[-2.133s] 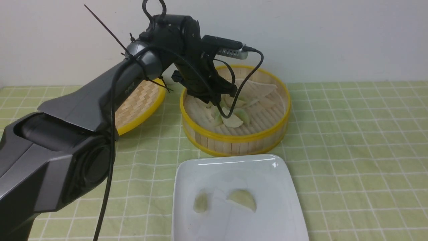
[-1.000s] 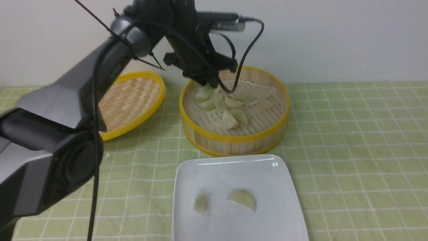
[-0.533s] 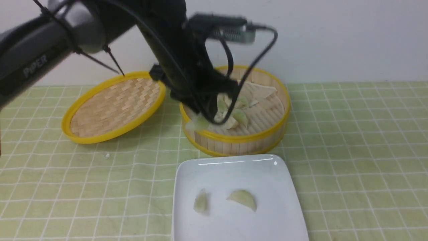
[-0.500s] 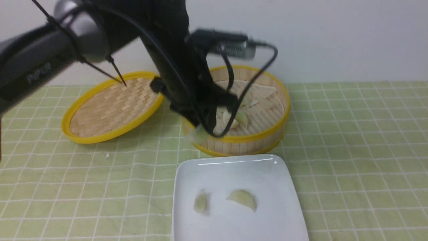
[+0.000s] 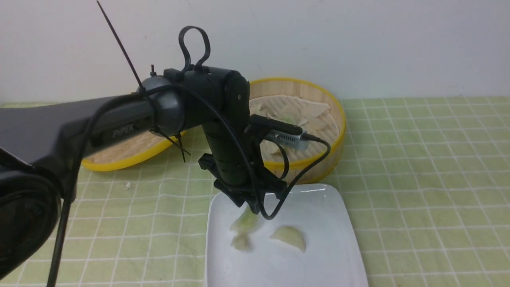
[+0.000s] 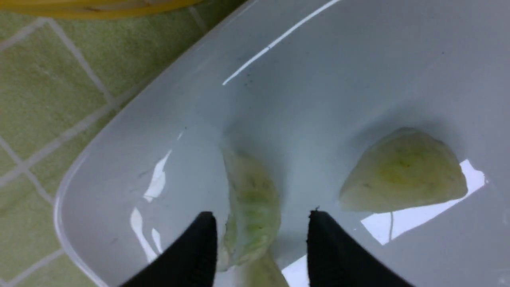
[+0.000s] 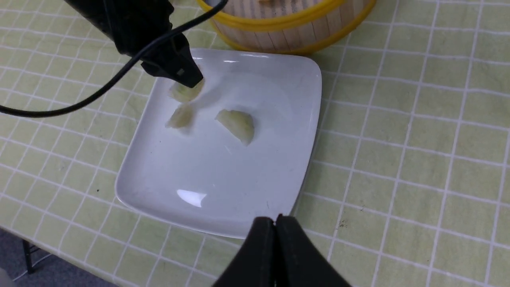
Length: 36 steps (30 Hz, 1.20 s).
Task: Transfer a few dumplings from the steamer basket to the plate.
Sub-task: Use the left arm to put the dumpling into the plate, then use the right arm to grab a dumpling from inside the steamer
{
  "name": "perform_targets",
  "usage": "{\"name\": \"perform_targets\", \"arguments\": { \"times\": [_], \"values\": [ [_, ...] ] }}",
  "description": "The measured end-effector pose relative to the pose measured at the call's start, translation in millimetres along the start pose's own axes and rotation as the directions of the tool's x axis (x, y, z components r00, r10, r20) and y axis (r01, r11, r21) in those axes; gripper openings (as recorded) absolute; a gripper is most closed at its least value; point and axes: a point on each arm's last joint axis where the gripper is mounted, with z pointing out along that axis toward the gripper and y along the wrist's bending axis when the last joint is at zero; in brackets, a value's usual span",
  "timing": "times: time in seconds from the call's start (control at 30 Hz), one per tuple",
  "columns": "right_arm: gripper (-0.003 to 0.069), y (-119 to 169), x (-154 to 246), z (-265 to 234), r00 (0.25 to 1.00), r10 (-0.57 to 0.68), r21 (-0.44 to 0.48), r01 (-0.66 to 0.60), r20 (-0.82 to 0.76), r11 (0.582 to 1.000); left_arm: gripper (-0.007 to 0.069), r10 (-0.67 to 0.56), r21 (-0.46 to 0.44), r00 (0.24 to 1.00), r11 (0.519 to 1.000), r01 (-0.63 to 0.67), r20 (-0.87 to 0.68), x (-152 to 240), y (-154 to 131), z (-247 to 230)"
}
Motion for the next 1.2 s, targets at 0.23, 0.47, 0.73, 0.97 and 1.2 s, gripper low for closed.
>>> {"name": "perform_targets", "arguments": {
  "times": [0.23,0.47,0.73,0.97,1.2],
  "values": [
    [-0.0014,-7,-42,16,0.999,-0.029,-0.006,0.029,-0.044,1.000,0.0446,0.031,-0.025,0.999,0.999,-0.031,-0.020,-4,-1,-23],
    [-0.0013,-6,-88,79,0.974,-0.110,-0.077,0.096,-0.196,0.992,0.0029,-0.061,-0.146,0.991,0.986,0.078,0.117,21,34,-115],
    [-0.0003,7,-130,166,0.929,-0.227,-0.089,0.210,-0.291,0.974,-0.0006,-0.119,-0.136,0.957,0.978,0.159,0.263,119,31,-183],
    [0.0085,15,-156,248,0.905,-0.304,-0.054,0.302,-0.299,0.952,-0.0006,-0.126,-0.075,0.884,0.981,0.178,0.449,202,13,-202],
    [0.0286,23,-160,325,0.872,-0.365,-0.049,0.369,-0.325,0.928,-0.0006,-0.094,-0.049,0.777,0.986,0.159,0.623,262,1,-223]
  ]
}}
